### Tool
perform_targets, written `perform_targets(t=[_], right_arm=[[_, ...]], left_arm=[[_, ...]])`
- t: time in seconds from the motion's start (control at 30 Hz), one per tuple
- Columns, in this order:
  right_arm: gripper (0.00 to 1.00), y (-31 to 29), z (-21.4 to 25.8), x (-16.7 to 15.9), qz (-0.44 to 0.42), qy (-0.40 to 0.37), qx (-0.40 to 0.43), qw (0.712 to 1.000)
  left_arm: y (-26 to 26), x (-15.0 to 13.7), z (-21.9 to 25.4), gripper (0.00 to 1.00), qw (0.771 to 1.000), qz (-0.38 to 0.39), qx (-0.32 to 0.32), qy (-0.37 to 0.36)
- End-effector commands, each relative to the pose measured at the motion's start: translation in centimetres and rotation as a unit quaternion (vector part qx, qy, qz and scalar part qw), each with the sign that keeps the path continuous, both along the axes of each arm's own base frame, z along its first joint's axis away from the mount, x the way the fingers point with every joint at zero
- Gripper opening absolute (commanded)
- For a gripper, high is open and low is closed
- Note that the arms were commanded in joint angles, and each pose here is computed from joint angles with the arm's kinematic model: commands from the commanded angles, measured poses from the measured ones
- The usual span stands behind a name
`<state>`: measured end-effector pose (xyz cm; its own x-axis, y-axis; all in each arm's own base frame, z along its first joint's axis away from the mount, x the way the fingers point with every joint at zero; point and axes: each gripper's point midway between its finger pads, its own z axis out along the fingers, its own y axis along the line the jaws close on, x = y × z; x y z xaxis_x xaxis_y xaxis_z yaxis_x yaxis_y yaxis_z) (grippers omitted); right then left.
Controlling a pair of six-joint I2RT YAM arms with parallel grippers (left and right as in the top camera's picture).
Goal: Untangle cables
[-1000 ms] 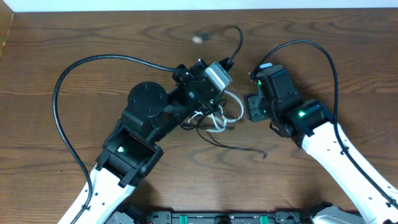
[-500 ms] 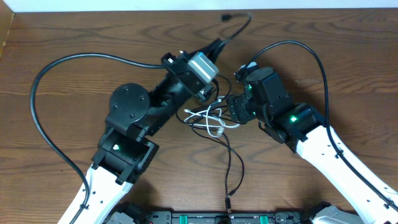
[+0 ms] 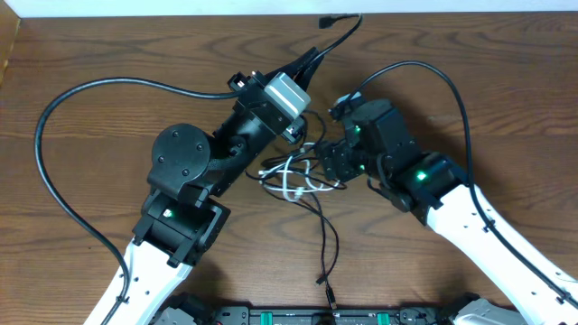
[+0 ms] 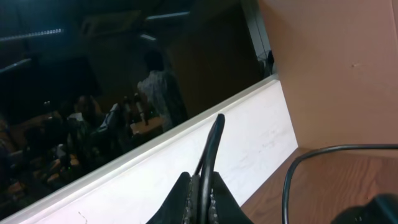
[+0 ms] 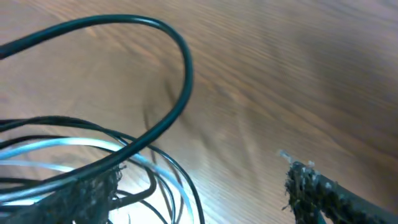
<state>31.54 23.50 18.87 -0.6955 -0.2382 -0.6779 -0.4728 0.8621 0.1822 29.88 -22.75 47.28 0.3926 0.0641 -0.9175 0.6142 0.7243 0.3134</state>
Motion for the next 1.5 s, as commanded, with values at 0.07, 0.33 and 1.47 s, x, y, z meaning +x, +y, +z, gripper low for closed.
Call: perform_targets(t=[0.07, 0.33, 1.47], right_arm=[[0.95, 1.3, 0.0, -1.0, 0.031, 0.002, 0.003, 1.000], [0.99, 1.9, -1.3, -3.7, 0.075, 0.061, 0.012, 0.995], [0.01, 4.2, -6.2, -1.5, 0.094, 0.083, 0.000, 0.992]], left_arm=[[0.3, -0.6, 1.1, 0.07, 1.000, -0.006, -0.014, -0.007], [0.3, -0.5, 0.8, 0.07, 1.000, -0.006, -0.010, -0.002], [0.2, -0.6, 0.7, 0.07, 1.000, -0.008, -0.010, -0.002]])
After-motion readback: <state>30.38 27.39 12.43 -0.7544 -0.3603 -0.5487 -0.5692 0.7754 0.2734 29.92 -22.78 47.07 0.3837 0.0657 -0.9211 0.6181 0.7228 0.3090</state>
